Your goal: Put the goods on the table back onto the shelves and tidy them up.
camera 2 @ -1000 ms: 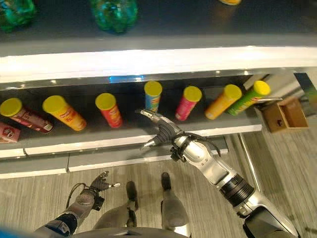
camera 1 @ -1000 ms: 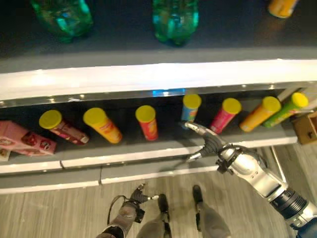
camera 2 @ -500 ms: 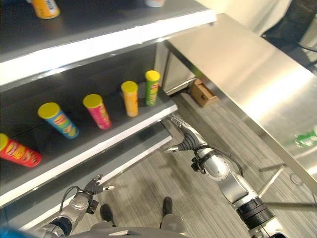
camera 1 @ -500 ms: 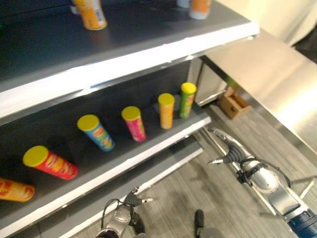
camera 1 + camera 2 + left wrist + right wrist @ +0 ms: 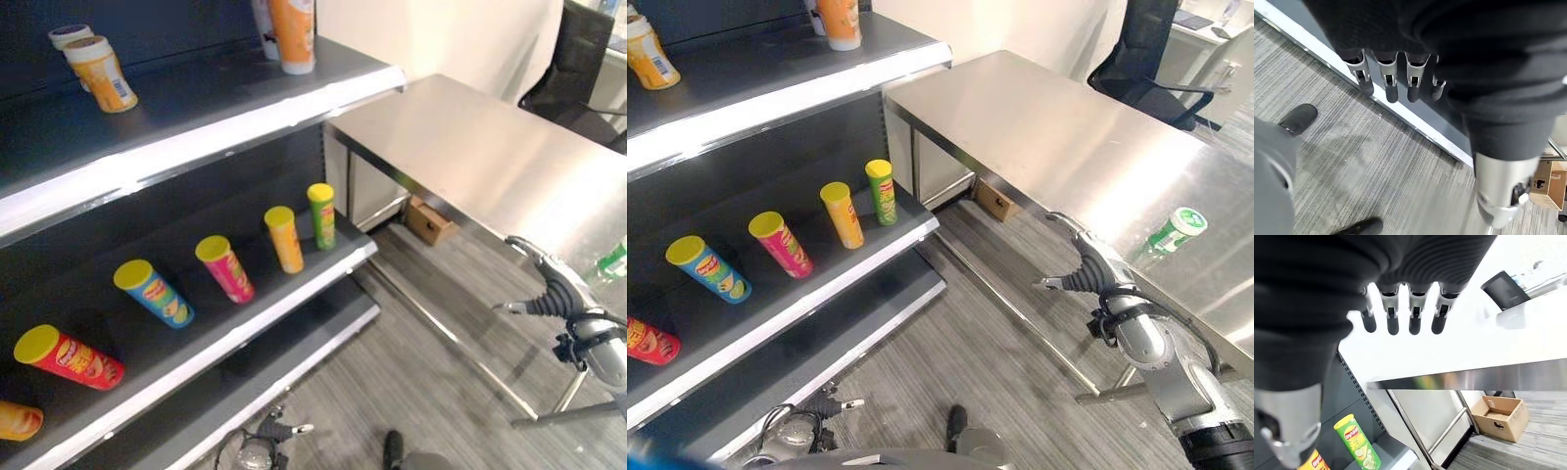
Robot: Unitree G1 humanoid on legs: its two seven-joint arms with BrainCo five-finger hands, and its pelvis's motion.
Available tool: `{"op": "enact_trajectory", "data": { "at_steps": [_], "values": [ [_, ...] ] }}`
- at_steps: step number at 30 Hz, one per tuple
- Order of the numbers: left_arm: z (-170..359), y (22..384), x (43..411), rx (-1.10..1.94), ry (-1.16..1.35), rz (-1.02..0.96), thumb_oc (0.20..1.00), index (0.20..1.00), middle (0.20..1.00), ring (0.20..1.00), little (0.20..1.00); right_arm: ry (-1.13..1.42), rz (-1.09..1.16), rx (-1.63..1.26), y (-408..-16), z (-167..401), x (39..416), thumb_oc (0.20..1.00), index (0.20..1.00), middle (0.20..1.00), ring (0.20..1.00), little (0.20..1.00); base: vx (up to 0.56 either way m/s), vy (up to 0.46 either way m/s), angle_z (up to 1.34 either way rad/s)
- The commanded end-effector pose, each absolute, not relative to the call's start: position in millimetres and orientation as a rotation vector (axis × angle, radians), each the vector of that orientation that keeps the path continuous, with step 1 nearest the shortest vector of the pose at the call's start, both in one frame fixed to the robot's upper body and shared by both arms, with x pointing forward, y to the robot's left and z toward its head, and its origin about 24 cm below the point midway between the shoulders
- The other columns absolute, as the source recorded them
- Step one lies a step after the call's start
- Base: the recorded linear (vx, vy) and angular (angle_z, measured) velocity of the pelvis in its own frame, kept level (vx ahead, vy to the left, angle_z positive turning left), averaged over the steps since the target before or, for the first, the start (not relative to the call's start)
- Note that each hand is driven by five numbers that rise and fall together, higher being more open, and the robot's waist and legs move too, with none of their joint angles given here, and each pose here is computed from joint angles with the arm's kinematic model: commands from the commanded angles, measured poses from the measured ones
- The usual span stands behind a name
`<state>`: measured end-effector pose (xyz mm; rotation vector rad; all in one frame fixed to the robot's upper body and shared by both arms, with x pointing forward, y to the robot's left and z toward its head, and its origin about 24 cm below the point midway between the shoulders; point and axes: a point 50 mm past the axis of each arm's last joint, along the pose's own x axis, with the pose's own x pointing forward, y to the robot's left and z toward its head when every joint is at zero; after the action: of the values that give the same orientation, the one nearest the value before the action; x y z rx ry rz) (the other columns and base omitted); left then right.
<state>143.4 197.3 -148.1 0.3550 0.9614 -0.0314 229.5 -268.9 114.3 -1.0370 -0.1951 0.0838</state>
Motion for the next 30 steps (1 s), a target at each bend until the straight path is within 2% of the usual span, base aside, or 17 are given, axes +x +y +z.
{"op": "enact_trajectory", "data": {
  "at_steps": [1,8,10,12,18,30],
  "values": [
    [-129.0,227.1,173.8,0.386,0.859,0.052,1.0,1.0,1.0,1.0,1.0,-0.469,-0.055,-0.952,-260.5,162.1,240.6,1.0,1.0,1.0,1.0,1.0,0.04,-0.166,-0.65],
    [-132.0,230.0,165.5,0.363,0.881,0.058,1.0,1.0,1.0,1.0,1.0,-0.543,-0.193,-0.969,-281.1,191.2,239.2,1.0,1.0,1.0,1.0,1.0,0.07,-0.041,-0.88],
    [-139.6,222.6,151.4,0.366,0.917,0.043,1.0,1.0,1.0,1.0,1.0,-0.545,-0.254,-0.971,-288.7,192.1,233.7,1.0,1.0,1.0,1.0,1.0,0.06,-0.013,-0.29],
    [-144.4,236.2,129.2,0.354,0.974,0.076,1.0,1.0,1.0,1.0,1.0,-0.533,-0.324,-0.991,-299.1,193.8,229.4,1.0,1.0,1.0,1.0,1.0,0.17,0.046,0.1],
    [-144.0,242.2,128.5,0.363,0.986,0.102,1.0,1.0,1.0,1.0,1.0,-0.498,-0.408,-0.984,-308.1,187.2,226.6,1.0,1.0,1.0,1.0,1.0,0.17,0.077,-0.3],
    [-131.3,245.7,152.4,0.375,0.898,0.106,1.0,1.0,1.0,1.0,1.0,-0.383,-0.659,-1.04,-341.2,175.2,208.2,1.0,1.0,1.0,1.0,1.0,0.15,0.095,-0.27]
  ]
}}
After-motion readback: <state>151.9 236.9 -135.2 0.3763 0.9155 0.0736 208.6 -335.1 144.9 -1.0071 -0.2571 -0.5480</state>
